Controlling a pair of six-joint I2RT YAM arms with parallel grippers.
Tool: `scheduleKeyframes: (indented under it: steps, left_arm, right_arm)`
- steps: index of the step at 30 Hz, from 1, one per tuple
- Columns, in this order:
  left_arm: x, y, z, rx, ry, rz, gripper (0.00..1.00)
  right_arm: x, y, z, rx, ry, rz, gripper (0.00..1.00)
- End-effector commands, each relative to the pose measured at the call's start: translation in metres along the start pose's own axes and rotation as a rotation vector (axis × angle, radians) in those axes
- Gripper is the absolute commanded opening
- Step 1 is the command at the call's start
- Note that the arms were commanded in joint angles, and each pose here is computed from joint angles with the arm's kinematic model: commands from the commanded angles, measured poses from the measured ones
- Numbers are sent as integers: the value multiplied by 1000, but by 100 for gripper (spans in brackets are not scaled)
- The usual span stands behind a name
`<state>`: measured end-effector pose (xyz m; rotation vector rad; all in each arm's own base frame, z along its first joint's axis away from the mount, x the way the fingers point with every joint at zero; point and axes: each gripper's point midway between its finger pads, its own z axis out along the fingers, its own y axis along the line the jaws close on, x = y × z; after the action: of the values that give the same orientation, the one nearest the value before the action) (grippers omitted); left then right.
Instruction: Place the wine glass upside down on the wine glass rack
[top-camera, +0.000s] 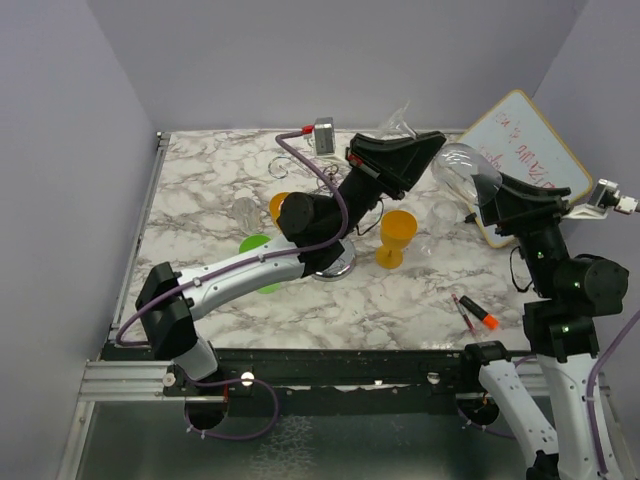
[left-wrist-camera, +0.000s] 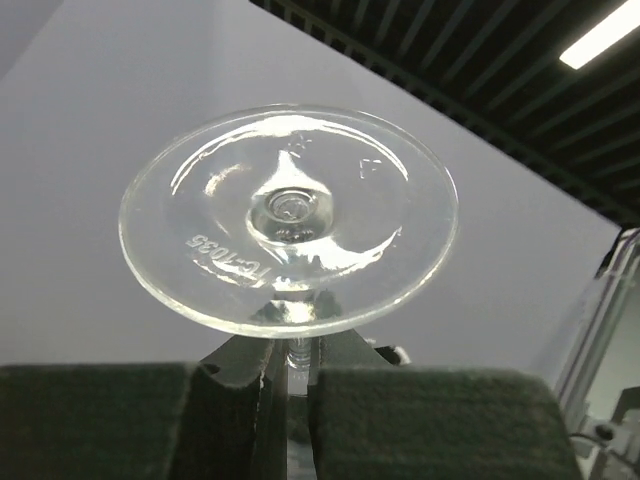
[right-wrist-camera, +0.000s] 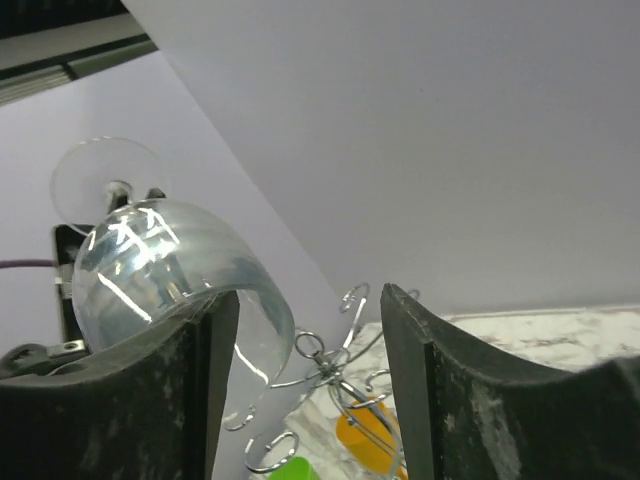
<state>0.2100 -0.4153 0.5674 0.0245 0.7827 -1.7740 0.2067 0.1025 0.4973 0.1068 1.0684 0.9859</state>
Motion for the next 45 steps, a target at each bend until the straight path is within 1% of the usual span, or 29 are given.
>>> scheduleKeyframes:
  steps: [1,4,7,10,15,18,20,24,25,27,29,33,36,41,45]
  left_arm:
    - [-10,-10,-4,-6,72,254,0]
    - [-13,-10,-9,-28,138,356,0]
    - [-6,-16,-17,0,254,442,0]
    - [4,-19,-29,23,371,498,0]
    - [26,-15,-57,48,590,561,0]
    - [35,-5,-72,28,695,594,0]
    - [40,2,-81,14,744,605,0]
    - [52,8,-97,38,821,615,0]
    - [54,9,-100,44,834,617,0]
    - [58,13,-105,53,852,631,0]
    - [60,15,-107,67,863,650,0]
    - [66,23,-111,100,883,707,0]
    - [71,30,-113,105,907,732,0]
    - [80,34,-117,144,920,739,0]
    - [86,37,-119,172,920,746,0]
  right_arm:
    - [-7,-16,-22,148,14,-151,70]
    - [-8,-35,-41,275,57,-253,78]
    - [-8,-44,-55,343,104,-335,80]
    - [-10,-40,-60,347,149,-385,82]
    - [-11,-10,-51,226,218,-408,83]
    - [-6,11,-40,136,275,-352,83]
    - [0,24,-33,78,332,-289,83]
    - [15,43,-22,17,432,-96,83]
    - [20,46,-20,14,462,-26,83]
    - [30,50,-18,2,518,64,83]
    - [40,50,-17,-11,566,129,80]
    - [48,49,-17,2,589,224,74]
    - [47,53,-15,6,593,281,66]
    - [61,48,-13,40,654,410,48]
    - [68,48,-16,50,695,468,41]
